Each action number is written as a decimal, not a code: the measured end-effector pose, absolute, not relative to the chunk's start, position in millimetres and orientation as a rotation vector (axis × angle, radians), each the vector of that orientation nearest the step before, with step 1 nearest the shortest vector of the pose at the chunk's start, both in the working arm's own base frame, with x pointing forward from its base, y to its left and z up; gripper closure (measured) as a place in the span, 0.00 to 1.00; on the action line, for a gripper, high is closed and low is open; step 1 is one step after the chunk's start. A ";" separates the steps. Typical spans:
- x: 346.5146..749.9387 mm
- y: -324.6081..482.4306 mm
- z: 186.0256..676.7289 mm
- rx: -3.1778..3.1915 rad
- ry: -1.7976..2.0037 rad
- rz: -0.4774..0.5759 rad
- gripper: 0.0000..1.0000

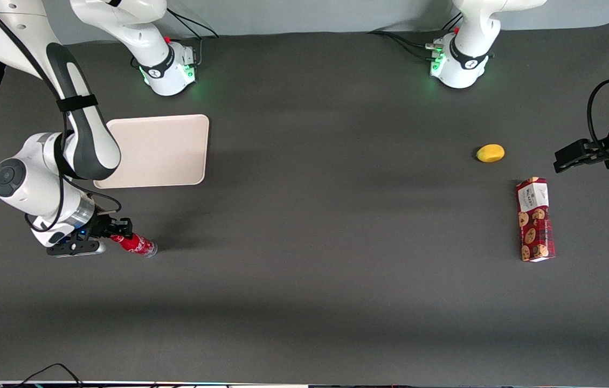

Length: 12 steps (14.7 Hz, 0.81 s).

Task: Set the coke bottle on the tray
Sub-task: 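Lift the bottle and carry it with the right gripper onto the tray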

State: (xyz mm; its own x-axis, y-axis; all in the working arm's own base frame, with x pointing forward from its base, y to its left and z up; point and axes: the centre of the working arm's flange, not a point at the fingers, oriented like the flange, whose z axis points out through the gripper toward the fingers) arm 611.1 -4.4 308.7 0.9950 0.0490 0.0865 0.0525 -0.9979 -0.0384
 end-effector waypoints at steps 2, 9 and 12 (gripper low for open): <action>611.1 -4.2 308.9 -3.097 -0.082 -0.131 0.64; 625.5 8.5 426.4 -3.067 -0.147 0.067 0.64; 608.5 8.7 518.1 -3.079 -0.191 0.133 0.64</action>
State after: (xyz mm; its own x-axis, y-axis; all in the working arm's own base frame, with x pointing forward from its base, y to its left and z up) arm 608.5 8.7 518.1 0.9887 0.1254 -0.0827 0.1208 -0.9909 -0.0587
